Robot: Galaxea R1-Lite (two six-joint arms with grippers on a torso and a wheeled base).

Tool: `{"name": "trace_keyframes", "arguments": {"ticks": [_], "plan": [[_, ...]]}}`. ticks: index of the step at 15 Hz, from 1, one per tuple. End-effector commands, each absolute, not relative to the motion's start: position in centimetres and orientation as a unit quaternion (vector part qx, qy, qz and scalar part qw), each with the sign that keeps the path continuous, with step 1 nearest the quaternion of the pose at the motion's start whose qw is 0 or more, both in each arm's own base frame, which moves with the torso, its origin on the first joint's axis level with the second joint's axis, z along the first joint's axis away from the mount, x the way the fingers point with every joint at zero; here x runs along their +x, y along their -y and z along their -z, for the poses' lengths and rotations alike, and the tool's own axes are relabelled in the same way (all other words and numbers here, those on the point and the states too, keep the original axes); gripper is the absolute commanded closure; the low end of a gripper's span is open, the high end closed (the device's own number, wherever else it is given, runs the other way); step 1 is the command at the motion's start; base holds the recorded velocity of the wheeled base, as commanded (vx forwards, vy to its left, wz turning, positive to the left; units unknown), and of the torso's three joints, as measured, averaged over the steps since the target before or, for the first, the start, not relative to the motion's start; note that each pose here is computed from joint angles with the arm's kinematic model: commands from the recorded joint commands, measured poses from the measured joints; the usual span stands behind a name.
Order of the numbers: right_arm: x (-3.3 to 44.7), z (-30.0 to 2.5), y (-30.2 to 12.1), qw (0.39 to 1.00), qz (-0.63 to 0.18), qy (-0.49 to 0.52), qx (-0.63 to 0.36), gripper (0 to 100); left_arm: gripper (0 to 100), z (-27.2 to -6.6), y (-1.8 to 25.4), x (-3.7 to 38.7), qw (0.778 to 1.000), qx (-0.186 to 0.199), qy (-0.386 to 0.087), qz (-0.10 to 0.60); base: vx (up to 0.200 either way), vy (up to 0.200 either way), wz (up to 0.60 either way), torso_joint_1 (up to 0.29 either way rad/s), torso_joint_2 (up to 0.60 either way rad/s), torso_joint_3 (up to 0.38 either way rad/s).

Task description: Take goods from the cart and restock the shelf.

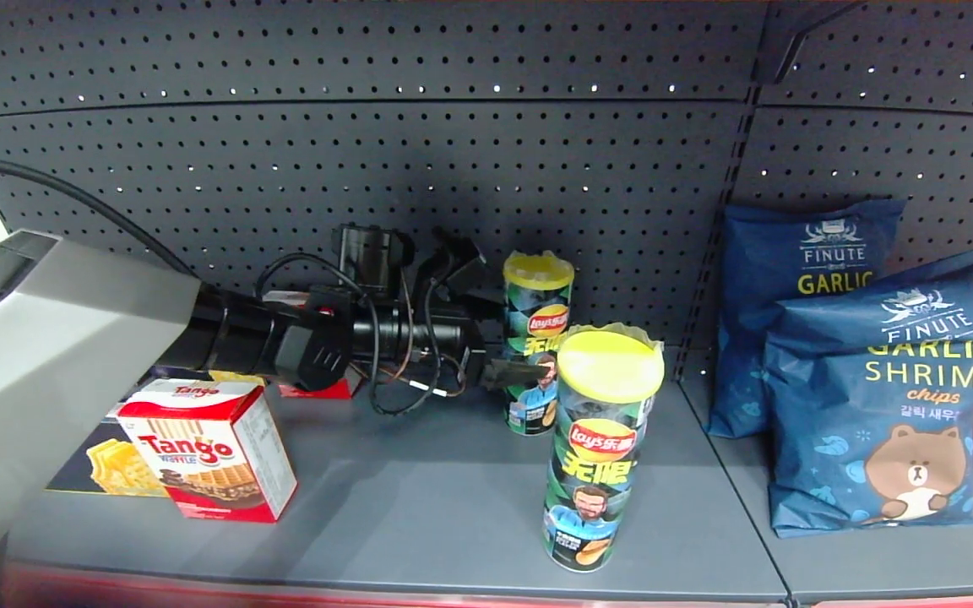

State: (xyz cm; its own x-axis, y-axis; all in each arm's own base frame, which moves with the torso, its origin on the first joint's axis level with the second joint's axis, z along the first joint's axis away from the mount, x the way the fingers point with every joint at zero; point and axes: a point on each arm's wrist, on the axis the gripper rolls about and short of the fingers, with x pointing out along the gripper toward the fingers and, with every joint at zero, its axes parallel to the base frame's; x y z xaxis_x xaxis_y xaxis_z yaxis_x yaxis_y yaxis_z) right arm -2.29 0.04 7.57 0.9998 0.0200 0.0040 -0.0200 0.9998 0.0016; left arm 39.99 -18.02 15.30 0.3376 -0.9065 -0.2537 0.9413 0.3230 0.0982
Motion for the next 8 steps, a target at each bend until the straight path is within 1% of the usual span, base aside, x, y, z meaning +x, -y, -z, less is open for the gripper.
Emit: {"name": "trace_keyframes", "arguments": {"ticks": [1,7,8], "plan": [[-2.3,-7.6,0.0,1.000,-0.011,0.002,0.001,0,0,-16.0,17.2,39.3,0.817,0.121,-0.074,0.559,0.000,0.000,0.00,0.000,0.00,0.000],[-2.3,-7.6,0.0,1.000,-0.011,0.002,0.001,0,0,-16.0,16.4,39.3,0.830,0.128,-0.081,0.536,0.000,0.000,0.00,0.000,0.00,0.000],[-2.3,-7.6,0.0,1.000,-0.011,0.002,0.001,0,0,-16.1,16.2,39.4,0.836,0.131,-0.081,0.527,0.000,0.000,0.00,0.000,0.00,0.000]]}}
